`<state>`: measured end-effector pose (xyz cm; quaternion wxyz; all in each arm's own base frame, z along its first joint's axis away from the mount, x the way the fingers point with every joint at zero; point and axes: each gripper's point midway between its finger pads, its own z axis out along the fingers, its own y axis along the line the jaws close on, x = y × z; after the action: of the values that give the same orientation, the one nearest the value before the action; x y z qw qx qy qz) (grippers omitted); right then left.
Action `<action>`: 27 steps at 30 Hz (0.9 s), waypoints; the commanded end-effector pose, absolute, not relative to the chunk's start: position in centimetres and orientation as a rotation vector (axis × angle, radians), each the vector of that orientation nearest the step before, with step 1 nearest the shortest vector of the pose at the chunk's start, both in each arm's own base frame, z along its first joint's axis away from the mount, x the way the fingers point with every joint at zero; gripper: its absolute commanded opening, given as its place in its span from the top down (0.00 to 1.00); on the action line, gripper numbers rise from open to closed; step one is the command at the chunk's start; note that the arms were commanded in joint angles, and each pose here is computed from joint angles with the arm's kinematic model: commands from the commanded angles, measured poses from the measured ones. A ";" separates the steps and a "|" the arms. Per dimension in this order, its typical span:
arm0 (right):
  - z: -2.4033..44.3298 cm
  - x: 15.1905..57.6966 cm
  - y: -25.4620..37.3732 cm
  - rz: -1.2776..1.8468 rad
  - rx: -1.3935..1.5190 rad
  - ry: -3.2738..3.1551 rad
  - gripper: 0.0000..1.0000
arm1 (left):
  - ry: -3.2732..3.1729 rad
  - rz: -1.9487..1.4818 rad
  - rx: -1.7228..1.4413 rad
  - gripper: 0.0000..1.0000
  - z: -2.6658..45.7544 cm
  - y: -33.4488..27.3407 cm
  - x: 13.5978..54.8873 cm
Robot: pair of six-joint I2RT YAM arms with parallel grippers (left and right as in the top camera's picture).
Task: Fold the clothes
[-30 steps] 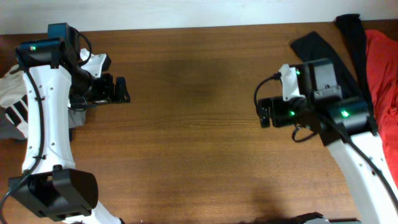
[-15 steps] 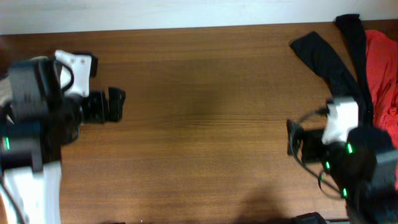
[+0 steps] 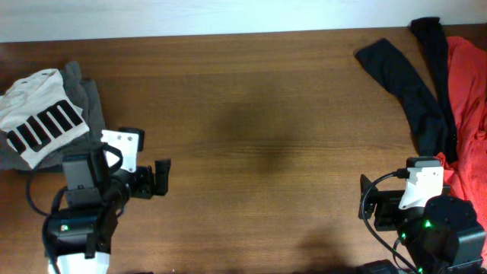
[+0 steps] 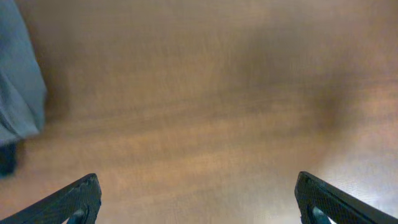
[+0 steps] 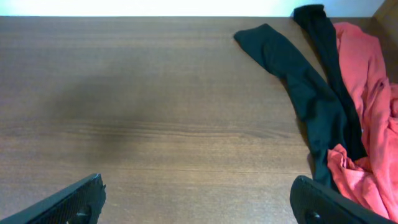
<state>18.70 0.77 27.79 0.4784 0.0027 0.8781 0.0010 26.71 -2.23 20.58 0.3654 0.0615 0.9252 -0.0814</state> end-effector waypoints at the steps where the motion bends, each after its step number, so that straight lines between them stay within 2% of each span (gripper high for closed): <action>1: 27.6 18.7 0.3 -0.022 0.034 2.146 0.01 | 2.426 -0.216 0.165 0.01 19.5 -2.3 26.5; 17: 27.6 18.8 0.1 -0.033 0.036 2.144 0.01 | 2.523 -0.238 0.154 0.01 17.0 -2.2 27.2; 27: 22.1 21.4 0.9 0.026 0.048 1.943 0.01 | 2.529 -0.240 0.154 0.01 16.9 -2.2 27.3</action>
<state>21.73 1.21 22.98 0.5267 0.0089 0.8500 0.0069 27.27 -2.19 17.01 0.2951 0.0532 0.9496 -0.0910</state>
